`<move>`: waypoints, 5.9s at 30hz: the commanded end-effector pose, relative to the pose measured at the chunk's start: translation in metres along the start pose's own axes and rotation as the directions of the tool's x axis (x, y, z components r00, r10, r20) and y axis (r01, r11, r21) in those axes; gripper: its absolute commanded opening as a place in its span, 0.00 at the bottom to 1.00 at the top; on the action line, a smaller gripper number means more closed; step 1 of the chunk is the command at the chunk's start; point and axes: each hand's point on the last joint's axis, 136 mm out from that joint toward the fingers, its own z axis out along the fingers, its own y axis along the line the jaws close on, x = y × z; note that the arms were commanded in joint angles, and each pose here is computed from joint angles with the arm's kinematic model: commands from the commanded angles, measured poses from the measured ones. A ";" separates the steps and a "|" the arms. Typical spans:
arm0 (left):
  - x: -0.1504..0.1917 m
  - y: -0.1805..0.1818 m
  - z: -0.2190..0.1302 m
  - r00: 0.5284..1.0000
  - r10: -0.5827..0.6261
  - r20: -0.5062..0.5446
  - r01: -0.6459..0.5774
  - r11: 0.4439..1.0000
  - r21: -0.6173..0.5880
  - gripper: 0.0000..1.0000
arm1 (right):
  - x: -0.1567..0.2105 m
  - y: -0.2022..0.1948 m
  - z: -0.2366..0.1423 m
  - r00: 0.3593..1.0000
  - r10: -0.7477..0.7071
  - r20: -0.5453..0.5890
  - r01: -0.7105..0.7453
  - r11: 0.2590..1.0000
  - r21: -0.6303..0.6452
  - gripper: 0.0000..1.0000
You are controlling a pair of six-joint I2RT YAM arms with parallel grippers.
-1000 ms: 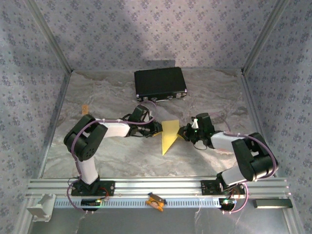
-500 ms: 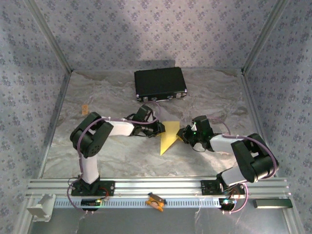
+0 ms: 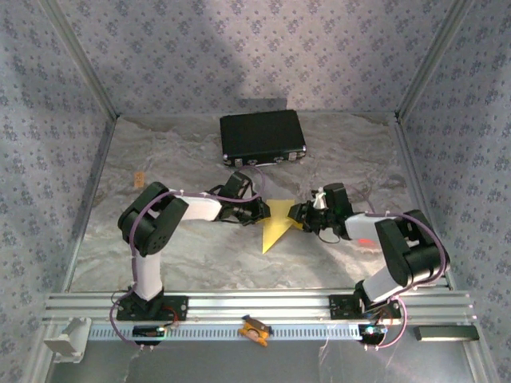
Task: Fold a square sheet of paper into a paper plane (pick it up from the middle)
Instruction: Fold the wing for the fifth time at the center of the table.
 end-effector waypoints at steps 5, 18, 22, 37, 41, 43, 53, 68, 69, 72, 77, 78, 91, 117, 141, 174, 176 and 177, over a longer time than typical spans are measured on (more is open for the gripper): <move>0.014 0.014 0.010 0.999 0.003 -0.046 -0.005 0.999 -0.045 0.14 | -0.001 0.005 0.005 0.997 -0.065 -0.051 0.063 0.997 -0.042 0.34; 0.010 0.009 0.010 0.999 0.003 -0.041 -0.004 1.000 -0.027 0.14 | -0.010 0.000 0.010 0.994 -0.072 -0.082 0.068 0.997 -0.048 0.32; 0.010 0.010 0.010 0.999 0.004 -0.036 -0.005 1.000 -0.029 0.14 | -0.012 -0.003 0.011 0.993 -0.072 -0.092 0.069 0.997 -0.035 0.28; -0.007 -0.025 -0.024 0.993 0.097 0.065 -0.098 0.995 0.011 0.32 | -0.013 -0.002 0.009 0.997 -0.045 -0.065 0.044 0.999 -0.021 0.05; -0.009 -0.036 -0.043 0.973 0.185 0.134 -0.182 0.983 -0.034 0.40 | -0.018 0.000 0.003 0.999 0.033 0.000 -0.033 0.999 -0.012 0.03; 0.000 -0.039 -0.045 0.958 0.252 0.139 -0.244 0.967 -0.068 0.42 | -0.019 0.000 0.001 0.997 0.071 0.034 -0.071 0.997 0.002 0.02; 0.047 -0.035 -0.043 0.833 0.549 0.069 -0.515 0.815 -0.264 0.44 | -0.018 -0.005 -0.007 0.971 0.207 0.122 -0.212 0.977 0.033 0.00; 0.074 -0.024 -0.021 0.704 0.708 -0.060 -0.645 0.601 -0.472 0.50 | -0.017 0.009 -0.006 0.978 0.186 0.097 -0.188 0.982 0.019 0.00; 0.074 -0.024 -0.019 0.706 0.706 -0.062 -0.644 0.603 -0.470 0.50 | -0.017 0.010 -0.006 0.978 0.184 0.098 -0.187 0.982 0.018 0.01; 0.075 -0.023 -0.014 0.704 0.706 -0.074 -0.647 0.596 -0.476 0.49 | -0.017 0.010 -0.006 0.978 0.187 0.097 -0.189 0.982 0.018 0.01; 0.077 -0.021 -0.009 0.704 0.704 -0.094 -0.649 0.586 -0.485 0.47 | -0.018 0.014 -0.007 0.978 0.185 0.094 -0.187 0.982 0.010 0.01; 0.077 -0.021 -0.008 0.704 0.704 -0.093 -0.649 0.585 -0.487 0.46 | -0.018 0.014 -0.006 0.978 0.187 0.093 -0.189 0.982 0.010 0.01; 0.077 -0.015 -0.005 0.692 0.712 -0.116 -0.647 0.542 -0.537 0.37 | -0.019 0.014 -0.007 0.977 0.188 0.097 -0.190 0.982 0.011 0.01; 0.072 -0.013 -0.010 0.663 0.740 -0.116 -0.636 0.474 -0.609 0.23 | -0.018 0.014 -0.007 0.978 0.188 0.094 -0.190 0.982 0.015 0.01; 0.072 -0.020 -0.012 0.662 0.745 -0.081 -0.631 0.496 -0.597 0.24 | -0.017 0.011 -0.006 0.978 0.191 0.090 -0.194 0.981 0.026 0.00; 0.072 -0.012 -0.010 0.723 0.690 -0.041 -0.595 0.591 -0.545 0.02 | -0.031 0.012 -0.049 0.983 0.067 0.173 -0.090 0.987 0.130 0.36; 0.072 -0.013 -0.011 0.733 0.679 -0.025 -0.590 0.618 -0.519 0.01 | -0.033 0.013 -0.054 0.980 0.056 0.188 -0.081 0.988 0.131 0.37; 0.072 -0.014 -0.011 0.740 0.672 -0.020 -0.590 0.635 -0.499 0.01 | -0.033 0.014 -0.056 0.979 0.051 0.195 -0.078 0.988 0.130 0.37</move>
